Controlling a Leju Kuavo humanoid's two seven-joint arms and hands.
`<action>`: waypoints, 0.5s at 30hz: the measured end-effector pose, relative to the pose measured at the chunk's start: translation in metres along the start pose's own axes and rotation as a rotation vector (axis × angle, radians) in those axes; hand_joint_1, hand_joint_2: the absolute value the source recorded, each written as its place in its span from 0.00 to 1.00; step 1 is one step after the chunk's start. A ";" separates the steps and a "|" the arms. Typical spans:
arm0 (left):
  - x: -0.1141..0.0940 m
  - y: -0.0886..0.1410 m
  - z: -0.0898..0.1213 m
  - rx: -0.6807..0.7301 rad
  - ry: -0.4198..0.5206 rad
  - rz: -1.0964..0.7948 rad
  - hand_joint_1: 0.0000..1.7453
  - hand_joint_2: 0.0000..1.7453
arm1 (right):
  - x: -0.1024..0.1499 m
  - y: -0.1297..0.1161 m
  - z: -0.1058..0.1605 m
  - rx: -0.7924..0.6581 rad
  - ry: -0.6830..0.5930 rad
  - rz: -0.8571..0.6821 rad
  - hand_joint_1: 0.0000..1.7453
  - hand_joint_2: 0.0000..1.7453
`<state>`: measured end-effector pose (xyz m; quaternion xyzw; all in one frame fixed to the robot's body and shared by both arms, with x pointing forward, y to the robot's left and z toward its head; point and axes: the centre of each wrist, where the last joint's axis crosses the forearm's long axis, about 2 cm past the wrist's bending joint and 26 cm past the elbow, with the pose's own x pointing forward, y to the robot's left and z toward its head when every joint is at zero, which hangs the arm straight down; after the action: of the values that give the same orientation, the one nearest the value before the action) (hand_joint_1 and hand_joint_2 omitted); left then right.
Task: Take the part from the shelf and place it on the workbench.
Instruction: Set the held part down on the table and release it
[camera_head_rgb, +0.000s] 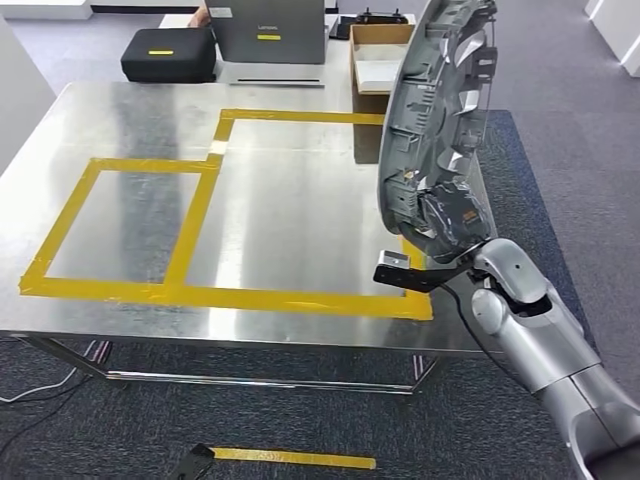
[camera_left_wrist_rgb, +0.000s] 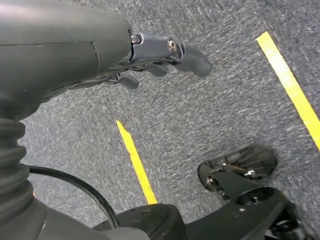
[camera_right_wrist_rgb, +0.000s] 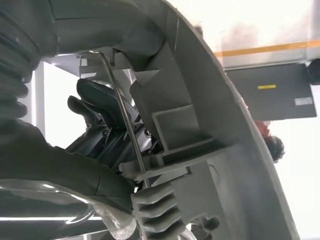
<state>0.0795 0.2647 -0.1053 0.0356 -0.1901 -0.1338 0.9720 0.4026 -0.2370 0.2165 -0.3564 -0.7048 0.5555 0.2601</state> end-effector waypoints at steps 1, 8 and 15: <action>0.000 -0.001 0.000 -0.001 -0.002 0.000 0.00 1.00 | 0.000 0.000 0.000 0.001 0.002 -0.001 1.00 1.00; 0.000 -0.001 0.000 -0.007 -0.055 0.010 0.00 1.00 | -0.011 0.012 0.008 0.075 0.058 -0.047 1.00 1.00; -0.001 0.002 0.000 0.024 -0.099 0.007 0.00 0.75 | -0.026 0.028 0.022 0.152 0.115 -0.091 0.00 0.00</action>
<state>0.0793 0.2666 -0.1053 0.0400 -0.2398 -0.1295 0.9613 0.4077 -0.2666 0.1845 -0.3346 -0.6599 0.5737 0.3513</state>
